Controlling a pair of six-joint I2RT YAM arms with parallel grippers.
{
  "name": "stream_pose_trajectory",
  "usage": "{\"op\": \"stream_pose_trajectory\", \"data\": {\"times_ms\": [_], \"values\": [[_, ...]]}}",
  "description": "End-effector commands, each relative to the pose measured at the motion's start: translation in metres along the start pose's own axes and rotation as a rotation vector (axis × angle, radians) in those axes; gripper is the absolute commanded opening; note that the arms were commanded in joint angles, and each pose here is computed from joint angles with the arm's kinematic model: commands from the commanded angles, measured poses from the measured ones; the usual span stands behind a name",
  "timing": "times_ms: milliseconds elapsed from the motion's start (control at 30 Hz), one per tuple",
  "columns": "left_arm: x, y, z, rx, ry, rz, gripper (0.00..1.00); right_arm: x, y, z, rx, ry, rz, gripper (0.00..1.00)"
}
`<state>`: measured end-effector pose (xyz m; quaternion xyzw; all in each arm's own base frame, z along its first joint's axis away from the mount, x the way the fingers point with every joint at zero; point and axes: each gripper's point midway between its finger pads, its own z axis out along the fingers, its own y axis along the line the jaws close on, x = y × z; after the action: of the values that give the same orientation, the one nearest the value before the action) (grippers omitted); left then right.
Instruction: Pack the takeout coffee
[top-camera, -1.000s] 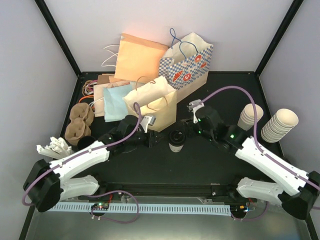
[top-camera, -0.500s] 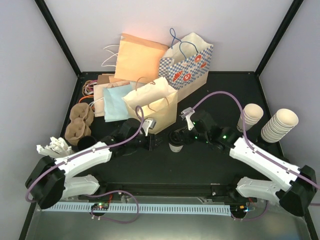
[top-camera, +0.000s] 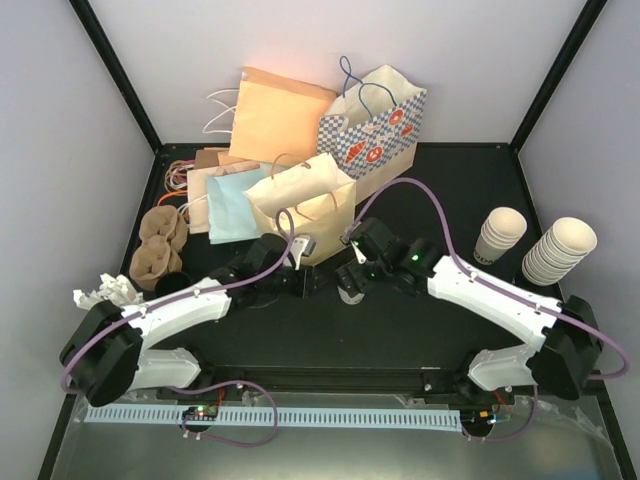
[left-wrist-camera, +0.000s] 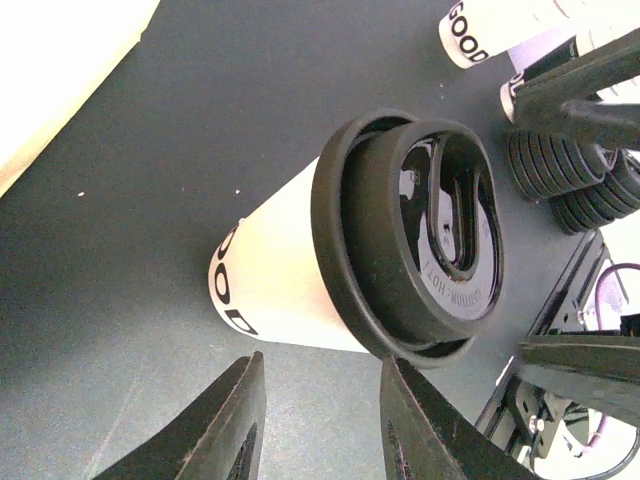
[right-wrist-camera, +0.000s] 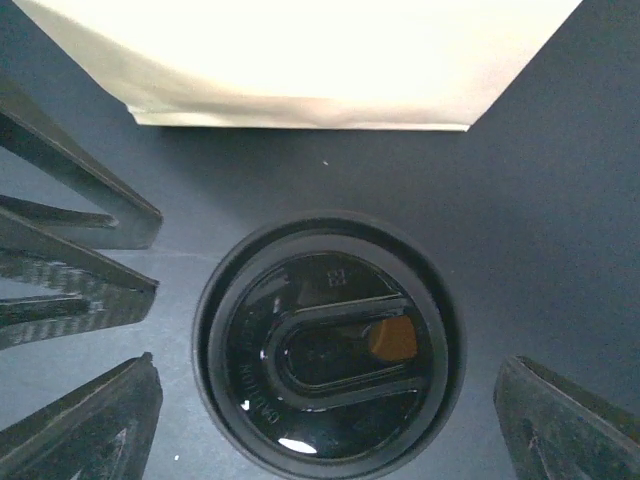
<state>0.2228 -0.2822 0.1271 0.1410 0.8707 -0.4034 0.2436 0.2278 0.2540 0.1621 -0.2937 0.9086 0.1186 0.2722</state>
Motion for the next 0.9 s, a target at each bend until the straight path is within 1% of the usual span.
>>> {"op": "stream_pose_trajectory", "data": {"times_ms": [0,367,400,567,767,867], "values": [[-0.024,-0.015,-0.001,0.042,-0.047,0.017,0.34,0.004,-0.005,0.005,0.063,0.053,0.004,0.92],[-0.036,-0.015,-0.003,0.055,-0.054,0.03,0.34,0.001,-0.006,0.014,0.123,0.086,-0.026,0.91],[-0.033,-0.01,0.003,0.045,-0.037,0.021,0.34,0.002,-0.006,0.015,0.126,0.089,-0.027,0.91],[-0.036,-0.01,0.004,0.045,-0.039,0.025,0.34,0.001,-0.003,0.018,0.109,0.094,-0.032,0.86],[-0.038,-0.012,0.006,0.052,-0.034,0.03,0.34,-0.002,0.001,0.019,0.093,0.093,-0.028,0.84],[-0.038,-0.013,0.007,0.056,-0.031,0.031,0.34,-0.002,0.002,0.019,0.089,0.097,-0.028,0.81]]}}
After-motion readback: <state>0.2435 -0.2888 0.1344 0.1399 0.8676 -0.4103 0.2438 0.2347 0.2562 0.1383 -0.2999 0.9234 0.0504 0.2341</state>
